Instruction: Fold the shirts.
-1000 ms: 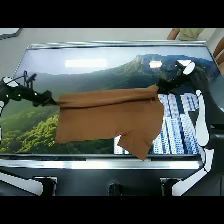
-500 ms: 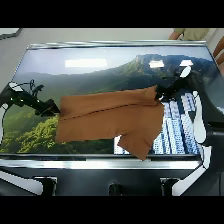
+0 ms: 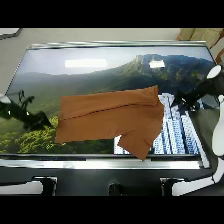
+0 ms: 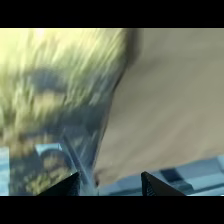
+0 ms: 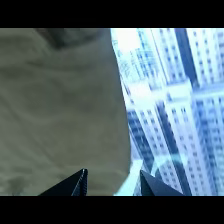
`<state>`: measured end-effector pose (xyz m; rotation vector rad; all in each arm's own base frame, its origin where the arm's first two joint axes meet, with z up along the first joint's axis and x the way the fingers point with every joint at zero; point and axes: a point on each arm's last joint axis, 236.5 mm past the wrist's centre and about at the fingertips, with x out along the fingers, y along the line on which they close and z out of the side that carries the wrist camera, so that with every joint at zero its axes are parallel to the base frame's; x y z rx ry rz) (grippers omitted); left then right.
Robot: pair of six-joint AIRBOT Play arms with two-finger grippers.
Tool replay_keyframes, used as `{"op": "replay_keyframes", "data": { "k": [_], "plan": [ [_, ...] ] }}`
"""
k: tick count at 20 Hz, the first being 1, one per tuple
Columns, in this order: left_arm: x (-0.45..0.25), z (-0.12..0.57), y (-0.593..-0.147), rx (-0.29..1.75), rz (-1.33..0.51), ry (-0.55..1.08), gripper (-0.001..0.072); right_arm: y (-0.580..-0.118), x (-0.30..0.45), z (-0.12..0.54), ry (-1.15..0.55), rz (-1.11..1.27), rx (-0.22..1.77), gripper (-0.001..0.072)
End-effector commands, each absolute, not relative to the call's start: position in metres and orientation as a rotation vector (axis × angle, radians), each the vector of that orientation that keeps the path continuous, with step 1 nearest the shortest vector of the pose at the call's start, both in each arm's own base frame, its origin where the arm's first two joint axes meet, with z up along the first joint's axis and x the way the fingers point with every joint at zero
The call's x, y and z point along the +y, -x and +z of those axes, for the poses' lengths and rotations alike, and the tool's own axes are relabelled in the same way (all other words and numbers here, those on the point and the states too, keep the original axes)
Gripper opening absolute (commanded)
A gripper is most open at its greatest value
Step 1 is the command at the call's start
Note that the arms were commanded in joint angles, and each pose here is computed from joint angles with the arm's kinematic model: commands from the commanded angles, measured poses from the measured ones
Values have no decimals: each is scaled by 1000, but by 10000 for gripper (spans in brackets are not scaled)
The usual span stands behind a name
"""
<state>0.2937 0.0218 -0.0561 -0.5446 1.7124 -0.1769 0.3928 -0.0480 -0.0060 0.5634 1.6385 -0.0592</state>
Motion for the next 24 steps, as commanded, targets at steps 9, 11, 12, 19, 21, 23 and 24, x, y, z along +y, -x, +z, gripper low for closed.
{"op": "replay_keyframes", "data": {
  "k": [9, 11, 12, 19, 21, 23, 24],
  "plan": [
    [-19, -103, -266, 1584, -171, 642, 428, -326, -34, -13, -508, -15, 1637, 428],
    [-20, -105, -272, 1566, -146, 640, 272, -324, -34, -14, -502, -6, 1645, 428],
    [-22, -105, -273, 1565, -150, 632, 257, -319, -31, -18, -507, -4, 1655, 431],
    [-25, -104, -273, 1566, -164, 616, 39, -269, 32, -86, -762, 94, 1714, 490],
    [-26, -104, -273, 1566, -166, 615, 39, -266, 48, -92, -832, 136, 1696, 489],
    [-26, -104, -273, 1566, -166, 616, 39, -267, 56, -98, -888, 136, 1671, 487],
    [-26, -104, -273, 1566, -166, 616, 38, -270, 60, -100, -919, 132, 1648, 486]
  ]
}}
